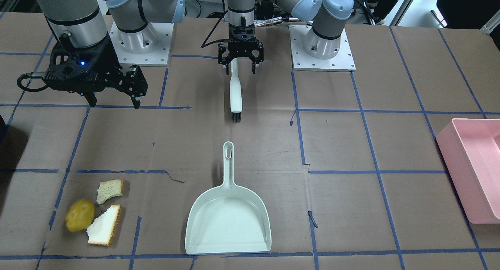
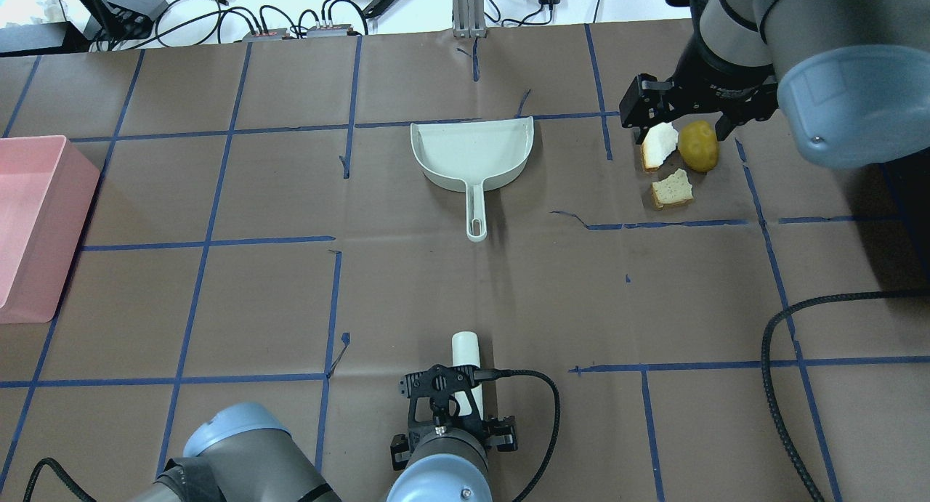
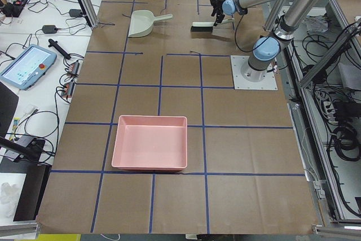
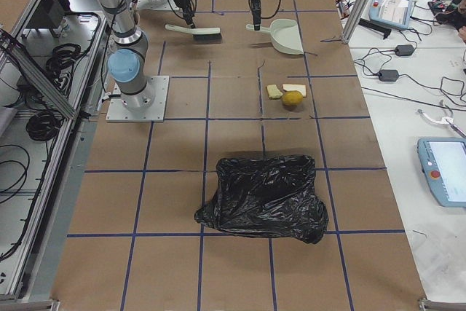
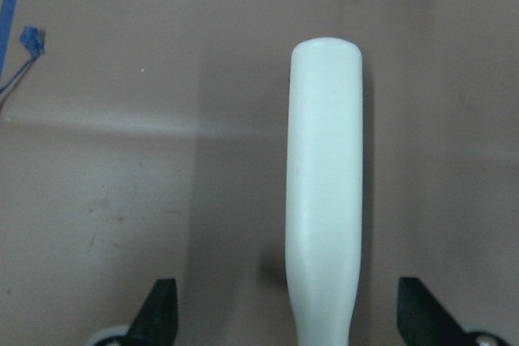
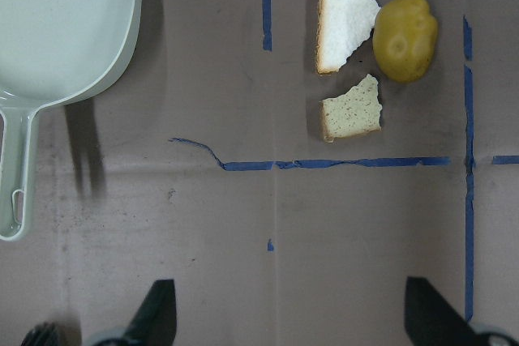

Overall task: Sweep and dump trash in nearest bin
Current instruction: 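Lower the left gripper over the white brush handle and align, then close the left gripper on the brush handle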

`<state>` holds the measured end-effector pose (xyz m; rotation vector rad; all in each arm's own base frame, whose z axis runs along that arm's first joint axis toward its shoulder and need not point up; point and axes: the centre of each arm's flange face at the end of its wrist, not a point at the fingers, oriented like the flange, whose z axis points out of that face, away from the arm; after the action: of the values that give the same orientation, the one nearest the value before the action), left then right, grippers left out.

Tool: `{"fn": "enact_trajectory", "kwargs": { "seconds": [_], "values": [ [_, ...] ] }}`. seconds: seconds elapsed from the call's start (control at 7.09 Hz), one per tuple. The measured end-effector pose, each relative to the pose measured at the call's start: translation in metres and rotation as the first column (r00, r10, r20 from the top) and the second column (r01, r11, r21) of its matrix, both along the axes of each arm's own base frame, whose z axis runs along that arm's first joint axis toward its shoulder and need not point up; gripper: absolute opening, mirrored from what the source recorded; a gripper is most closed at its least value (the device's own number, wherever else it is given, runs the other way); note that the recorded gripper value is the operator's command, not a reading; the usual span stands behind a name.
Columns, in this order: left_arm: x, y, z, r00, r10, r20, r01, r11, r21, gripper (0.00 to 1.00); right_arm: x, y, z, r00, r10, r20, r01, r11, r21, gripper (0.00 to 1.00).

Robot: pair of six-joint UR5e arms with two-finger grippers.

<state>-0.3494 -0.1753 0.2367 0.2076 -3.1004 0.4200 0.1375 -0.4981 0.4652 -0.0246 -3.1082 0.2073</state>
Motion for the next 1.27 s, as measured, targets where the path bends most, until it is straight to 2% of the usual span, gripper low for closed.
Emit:
{"fn": "enact_trajectory", "kwargs": {
  "seconds": [0.71,1.27],
  "values": [
    [-0.013,0.034,-0.016,0.999,-0.051,0.014,0.05,0.998,0.036,0.94,0.0,0.0,-0.001,1.0,0.0,-0.001,0.0,1.0,0.001,1.0],
    [-0.01,0.048,-0.02,0.997,-0.073,0.022,0.072,0.996,0.044,0.81,0.0,0.0,-0.001,1.0,-0.001,-0.002,0.001,1.0,0.001,1.0]
  ]
}}
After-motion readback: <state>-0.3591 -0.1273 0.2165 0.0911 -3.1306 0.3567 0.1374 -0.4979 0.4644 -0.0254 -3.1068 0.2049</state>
